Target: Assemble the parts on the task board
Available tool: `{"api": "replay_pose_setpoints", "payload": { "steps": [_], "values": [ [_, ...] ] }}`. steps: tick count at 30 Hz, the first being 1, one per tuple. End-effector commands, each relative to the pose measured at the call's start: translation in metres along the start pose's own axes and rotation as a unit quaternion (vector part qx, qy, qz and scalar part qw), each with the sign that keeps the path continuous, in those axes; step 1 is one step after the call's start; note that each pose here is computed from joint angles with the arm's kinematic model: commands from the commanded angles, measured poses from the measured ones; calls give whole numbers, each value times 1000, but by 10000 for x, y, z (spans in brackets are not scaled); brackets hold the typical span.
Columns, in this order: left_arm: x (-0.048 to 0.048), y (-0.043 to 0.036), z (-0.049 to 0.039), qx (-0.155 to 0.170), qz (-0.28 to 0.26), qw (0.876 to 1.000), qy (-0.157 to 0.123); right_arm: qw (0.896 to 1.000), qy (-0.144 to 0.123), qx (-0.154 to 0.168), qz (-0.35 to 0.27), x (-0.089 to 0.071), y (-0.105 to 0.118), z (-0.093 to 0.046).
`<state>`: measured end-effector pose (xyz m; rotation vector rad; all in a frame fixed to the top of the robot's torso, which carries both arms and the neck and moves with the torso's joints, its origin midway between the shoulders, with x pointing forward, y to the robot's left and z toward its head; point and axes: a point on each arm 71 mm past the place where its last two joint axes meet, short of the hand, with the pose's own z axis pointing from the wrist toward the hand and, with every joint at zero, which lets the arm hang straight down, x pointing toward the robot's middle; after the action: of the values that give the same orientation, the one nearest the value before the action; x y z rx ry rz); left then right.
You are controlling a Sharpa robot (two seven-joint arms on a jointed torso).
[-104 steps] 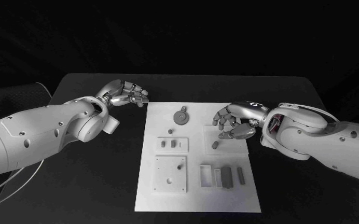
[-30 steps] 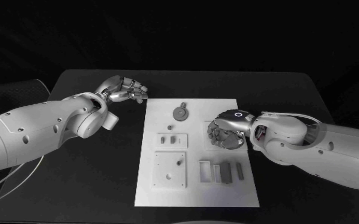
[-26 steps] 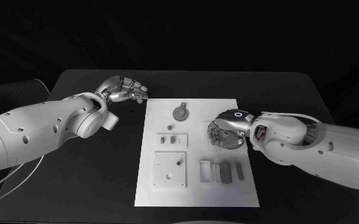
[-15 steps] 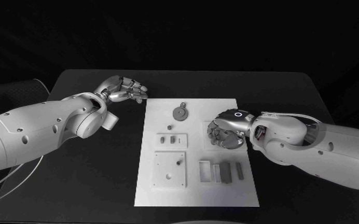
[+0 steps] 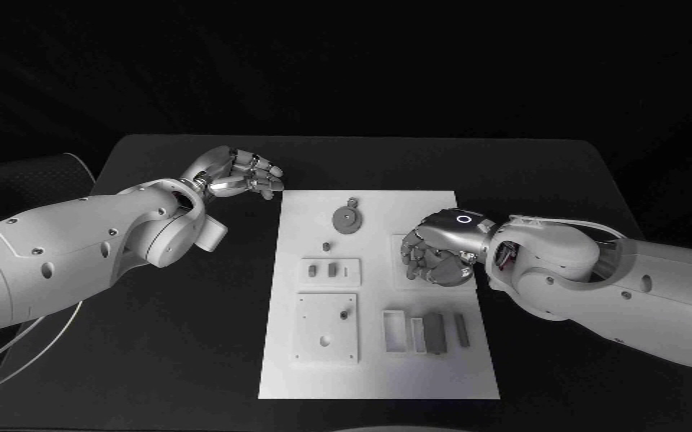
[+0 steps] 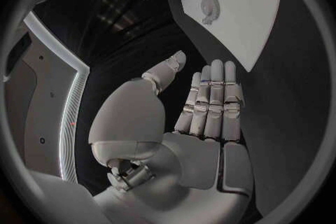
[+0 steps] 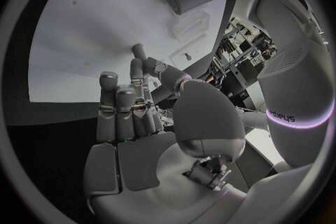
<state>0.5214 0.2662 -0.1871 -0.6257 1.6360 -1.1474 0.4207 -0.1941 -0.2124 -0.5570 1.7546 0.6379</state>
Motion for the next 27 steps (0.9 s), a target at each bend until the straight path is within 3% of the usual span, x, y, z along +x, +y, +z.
{"api": "replay_pose_setpoints", "payload": {
  "steps": [1,12,20,27],
  "values": [
    [15,-18,6,7,-5,1000,5,1000,-17,-2,1,-42,-2,-7],
    [4,-9,8,6,-4,1000,4,999,-35,0,-4,-165,-14,-26],
    [11,-5,14,6,-4,1000,4,999,-48,-15,18,-390,97,-22],
    [15,-2,32,6,-3,1000,4,997,-48,-55,26,-422,367,150]
  ]
}}
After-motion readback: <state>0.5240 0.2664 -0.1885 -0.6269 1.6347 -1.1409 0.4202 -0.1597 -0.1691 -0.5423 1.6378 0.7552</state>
